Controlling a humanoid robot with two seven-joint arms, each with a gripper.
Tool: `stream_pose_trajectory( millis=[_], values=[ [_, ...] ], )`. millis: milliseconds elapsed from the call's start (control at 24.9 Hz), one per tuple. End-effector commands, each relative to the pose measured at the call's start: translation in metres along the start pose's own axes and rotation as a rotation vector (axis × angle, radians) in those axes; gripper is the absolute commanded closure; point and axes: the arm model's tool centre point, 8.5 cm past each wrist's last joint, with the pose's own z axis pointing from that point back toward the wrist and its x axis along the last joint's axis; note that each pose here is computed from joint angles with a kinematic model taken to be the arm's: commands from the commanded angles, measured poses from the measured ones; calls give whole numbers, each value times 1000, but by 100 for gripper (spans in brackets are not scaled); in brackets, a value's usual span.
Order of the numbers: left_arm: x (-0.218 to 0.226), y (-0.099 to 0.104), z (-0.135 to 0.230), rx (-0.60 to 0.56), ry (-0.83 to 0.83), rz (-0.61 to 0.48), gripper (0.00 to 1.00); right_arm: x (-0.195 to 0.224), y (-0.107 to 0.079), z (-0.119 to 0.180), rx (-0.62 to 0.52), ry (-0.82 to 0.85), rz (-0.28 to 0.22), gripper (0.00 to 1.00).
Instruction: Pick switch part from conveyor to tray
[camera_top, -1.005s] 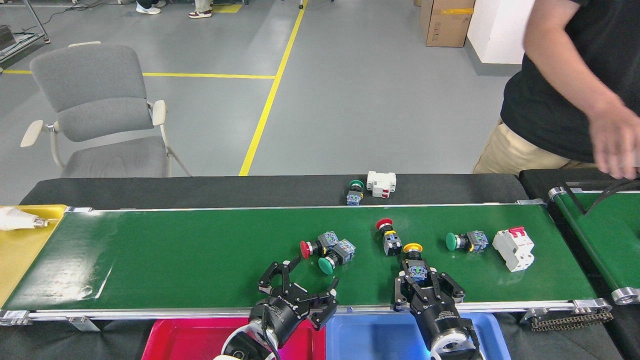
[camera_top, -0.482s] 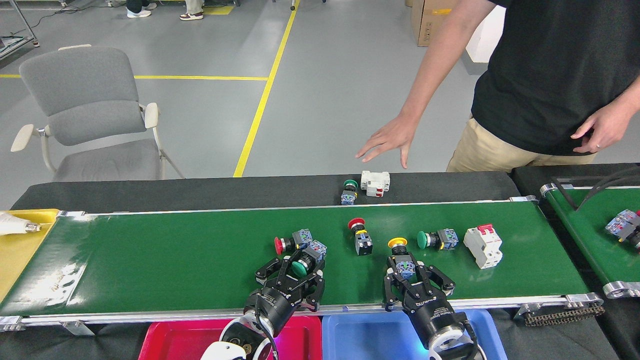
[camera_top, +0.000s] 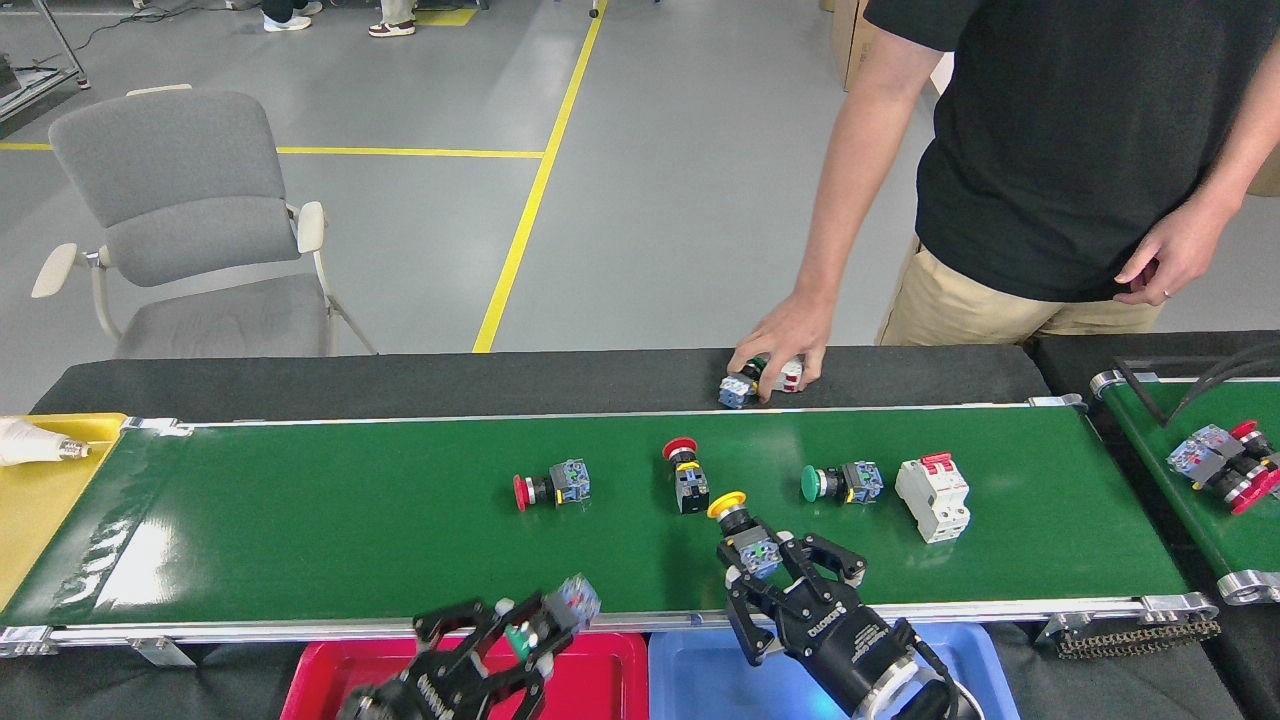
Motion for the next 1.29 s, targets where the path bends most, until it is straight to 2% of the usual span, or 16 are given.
stream_pose_trajectory(
  millis=[0,40,80,161,281,402,442,482,563,643,764,884,1005,1045,1125,1246],
  values=[
    [-6,9,2,25,8,-13,0,31,-3,-20,0,-160,17,57],
    [-11,10,5,34,25,-14,0,41,-2,-26,7,-192,19,23],
    [-19,11,11,38,59,-16,0,51,0,-33,14,-225,20,0],
    [-37,14,22,61,175,-6,0,64,4,-40,36,-261,12,0],
    [-74,13,46,89,513,27,0,65,4,-40,32,-264,6,0],
    [-91,5,75,67,629,32,0,60,-7,-43,-9,-221,-5,0],
    [-91,1,82,55,647,39,0,47,-15,-39,-43,-144,-15,0],
    [-89,-3,86,43,651,43,0,28,-18,-28,-66,-23,-39,0],
    [-88,-4,87,37,645,45,0,-9,-11,12,-82,304,-92,0],
    [-88,-4,85,33,642,42,0,-27,-6,51,-92,544,-113,0],
    [-93,-5,83,30,650,40,0,-24,8,104,-101,749,-133,0],
    [-109,-13,85,-10,641,32,0,-27,18,126,-75,830,-146,0],
    [-139,-10,67,-36,596,-2,0,-36,17,127,-75,896,-138,0],
    [-152,-7,53,-38,574,-7,0,-42,12,122,-88,896,-125,0],
    [-176,-7,30,-53,551,4,0,-47,6,104,-90,857,-100,0],
    [-197,-14,23,-78,560,36,0,-53,1,63,-80,774,-63,0]
  ],
)
